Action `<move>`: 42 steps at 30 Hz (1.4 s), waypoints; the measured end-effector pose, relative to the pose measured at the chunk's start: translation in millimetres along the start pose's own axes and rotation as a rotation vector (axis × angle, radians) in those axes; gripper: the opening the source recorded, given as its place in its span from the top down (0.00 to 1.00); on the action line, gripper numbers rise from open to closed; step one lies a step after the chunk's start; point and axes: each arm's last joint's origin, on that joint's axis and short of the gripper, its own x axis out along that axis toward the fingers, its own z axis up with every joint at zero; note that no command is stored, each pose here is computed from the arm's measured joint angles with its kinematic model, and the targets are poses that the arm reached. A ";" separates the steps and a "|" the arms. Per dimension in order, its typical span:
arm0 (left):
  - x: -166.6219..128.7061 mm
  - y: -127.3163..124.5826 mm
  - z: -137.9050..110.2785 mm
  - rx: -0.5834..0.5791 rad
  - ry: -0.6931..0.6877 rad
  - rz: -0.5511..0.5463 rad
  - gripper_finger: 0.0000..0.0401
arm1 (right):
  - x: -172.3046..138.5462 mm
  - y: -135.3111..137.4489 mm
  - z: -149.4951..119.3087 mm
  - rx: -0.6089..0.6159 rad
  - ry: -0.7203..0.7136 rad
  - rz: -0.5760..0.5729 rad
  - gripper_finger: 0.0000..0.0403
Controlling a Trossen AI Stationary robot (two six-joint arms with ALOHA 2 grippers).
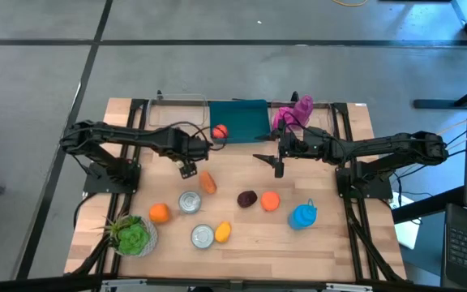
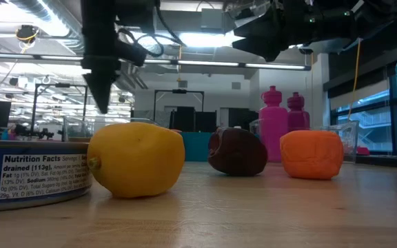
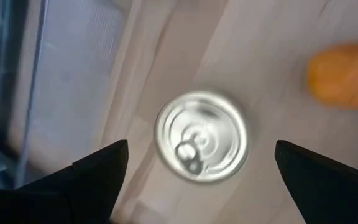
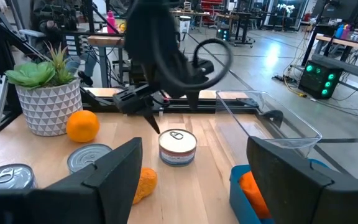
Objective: Pick & Place Food Item
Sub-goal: Put the top blue pink tuna can into the left transparent bin
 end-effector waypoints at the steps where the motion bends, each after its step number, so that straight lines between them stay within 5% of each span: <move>1: 1.2 2.6 2.1 -0.025 -0.001 -0.022 0.01 | 0.0 0.0 0.0 0.004 0.000 0.000 0.28; 15: 17.9 51.7 11.6 -0.335 0.080 -0.131 0.01 | 0.0 1.1 0.1 0.027 -0.001 0.029 0.28; 27: 37.9 42.1 -6.7 -0.341 0.172 -0.120 0.01 | 0.0 1.1 0.1 0.027 -0.001 0.031 0.28; 42: 60.9 35.2 -10.6 -0.359 0.105 -0.184 0.01 | 0.0 1.2 0.2 0.027 -0.001 0.031 0.28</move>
